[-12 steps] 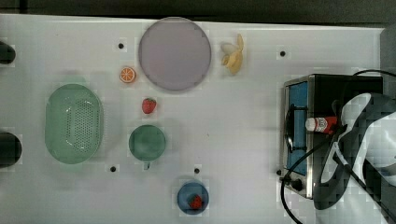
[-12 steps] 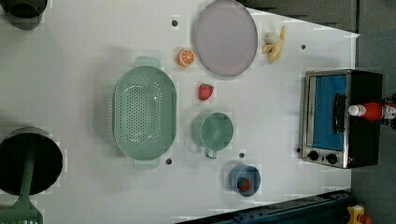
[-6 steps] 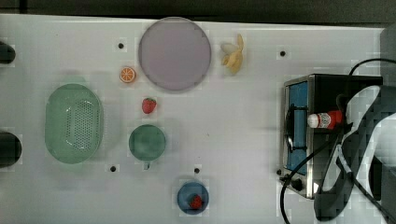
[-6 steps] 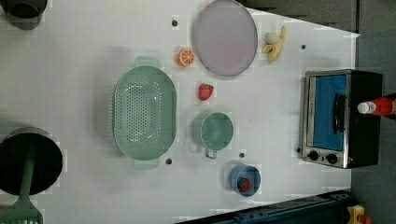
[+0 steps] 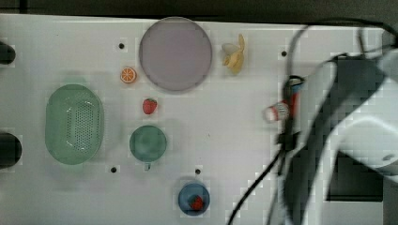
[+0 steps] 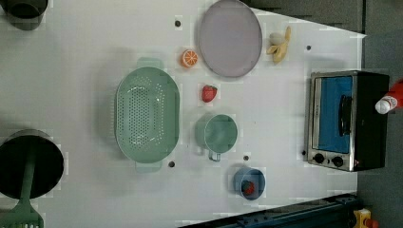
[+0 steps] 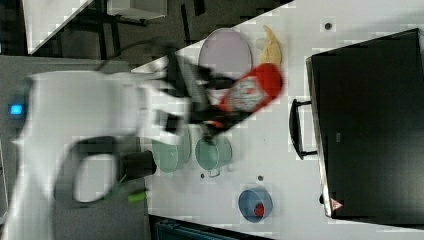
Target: Pick Ketchup from oven and place it on table.
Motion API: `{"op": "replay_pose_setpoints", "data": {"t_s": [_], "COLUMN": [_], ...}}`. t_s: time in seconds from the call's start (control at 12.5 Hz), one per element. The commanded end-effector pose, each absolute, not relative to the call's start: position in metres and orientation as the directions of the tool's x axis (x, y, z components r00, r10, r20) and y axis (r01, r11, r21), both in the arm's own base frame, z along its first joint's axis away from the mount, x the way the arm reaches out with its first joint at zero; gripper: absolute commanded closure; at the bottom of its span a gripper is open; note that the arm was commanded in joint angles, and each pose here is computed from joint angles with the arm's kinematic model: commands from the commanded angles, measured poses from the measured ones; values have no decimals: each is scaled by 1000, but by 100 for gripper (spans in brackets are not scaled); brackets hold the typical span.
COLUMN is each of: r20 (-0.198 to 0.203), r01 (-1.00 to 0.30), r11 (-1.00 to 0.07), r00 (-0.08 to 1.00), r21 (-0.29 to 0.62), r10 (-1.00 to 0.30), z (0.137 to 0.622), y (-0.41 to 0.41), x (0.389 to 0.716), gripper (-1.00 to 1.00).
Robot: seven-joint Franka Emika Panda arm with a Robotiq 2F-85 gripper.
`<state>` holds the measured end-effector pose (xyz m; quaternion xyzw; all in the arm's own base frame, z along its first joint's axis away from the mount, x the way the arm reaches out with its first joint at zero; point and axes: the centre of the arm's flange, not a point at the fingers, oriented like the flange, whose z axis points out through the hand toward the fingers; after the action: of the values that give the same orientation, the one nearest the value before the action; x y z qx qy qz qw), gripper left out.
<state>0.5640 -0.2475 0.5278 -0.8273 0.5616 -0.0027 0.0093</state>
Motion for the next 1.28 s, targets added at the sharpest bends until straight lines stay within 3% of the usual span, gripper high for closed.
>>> {"op": "replay_pose_setpoints", "data": {"t_s": [0.08,0.48,0.8,1.28], "r20": [-74,-133,-133,-122], "r01": [-840,-755,-827,-859], "r11": [-542,-655,-543,-474], "r00": [542,646,528,458], "r21": [-11,29,143,192], "r10": [-837,-751,-839,-880], "z": [538,507,444,312], "y": [-144,-35,-4,-16], "x": [588,599,585,546], "gripper": [-24,-24,-24,-24]}}
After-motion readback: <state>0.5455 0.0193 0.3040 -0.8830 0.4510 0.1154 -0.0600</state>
